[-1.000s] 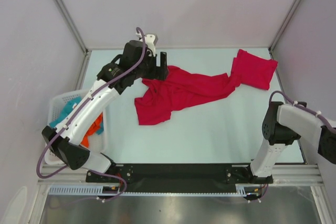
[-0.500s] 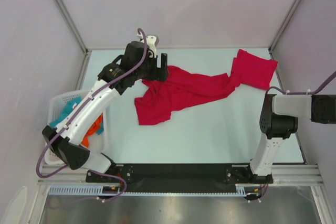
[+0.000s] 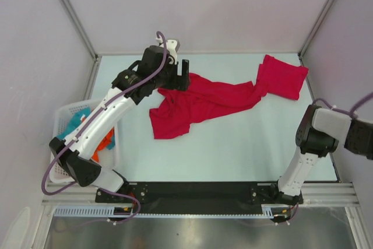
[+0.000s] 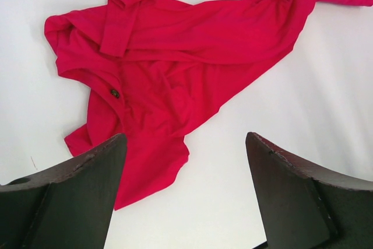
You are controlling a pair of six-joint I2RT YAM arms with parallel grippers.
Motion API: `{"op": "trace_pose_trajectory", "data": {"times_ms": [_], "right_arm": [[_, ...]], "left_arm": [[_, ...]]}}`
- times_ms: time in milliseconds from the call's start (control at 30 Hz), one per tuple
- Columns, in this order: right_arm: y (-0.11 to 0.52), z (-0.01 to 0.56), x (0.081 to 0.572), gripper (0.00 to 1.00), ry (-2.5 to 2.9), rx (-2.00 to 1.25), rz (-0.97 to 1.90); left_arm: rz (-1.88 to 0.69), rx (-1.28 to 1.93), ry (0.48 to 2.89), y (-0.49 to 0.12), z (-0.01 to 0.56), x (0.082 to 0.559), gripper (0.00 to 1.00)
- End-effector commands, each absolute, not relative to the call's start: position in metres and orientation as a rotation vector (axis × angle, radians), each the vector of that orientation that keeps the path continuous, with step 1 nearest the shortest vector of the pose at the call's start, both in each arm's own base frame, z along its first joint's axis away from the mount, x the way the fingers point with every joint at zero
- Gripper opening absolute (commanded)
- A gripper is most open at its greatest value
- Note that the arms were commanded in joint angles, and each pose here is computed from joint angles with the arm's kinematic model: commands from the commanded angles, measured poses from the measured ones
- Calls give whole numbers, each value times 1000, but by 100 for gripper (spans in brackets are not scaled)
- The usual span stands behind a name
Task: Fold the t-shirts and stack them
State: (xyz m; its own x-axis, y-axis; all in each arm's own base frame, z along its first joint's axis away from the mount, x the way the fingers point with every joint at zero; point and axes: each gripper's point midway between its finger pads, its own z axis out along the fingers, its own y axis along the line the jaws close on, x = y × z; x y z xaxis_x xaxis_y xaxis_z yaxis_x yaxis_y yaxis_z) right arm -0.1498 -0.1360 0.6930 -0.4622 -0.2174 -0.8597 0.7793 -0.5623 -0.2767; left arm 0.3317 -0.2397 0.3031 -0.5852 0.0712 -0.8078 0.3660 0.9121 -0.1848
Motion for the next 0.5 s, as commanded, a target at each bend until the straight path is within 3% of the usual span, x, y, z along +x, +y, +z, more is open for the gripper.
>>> {"op": "trace_pose_trajectory", "data": {"times_ms": [0,167,200,267,467], "right_arm": [[-67,733,-119,100,130,957,-2446],[-17,743,-110,100,-234,941,-2525],[-8,731,-132,100,-316,1059,-2513],[-8,748,-110,100,-259,1039,-2582],[-7,740,-103,100,-33,1184,-2787]], "left_arm": [[-460,286,2115,-251,327,333,88],[-454,295,2121,-254,324,332,88],[-452,293,2118,-253,325,331,88],[-441,294,2117,-251,324,332,88],[-421,300,2106,-247,329,331,88]]}}
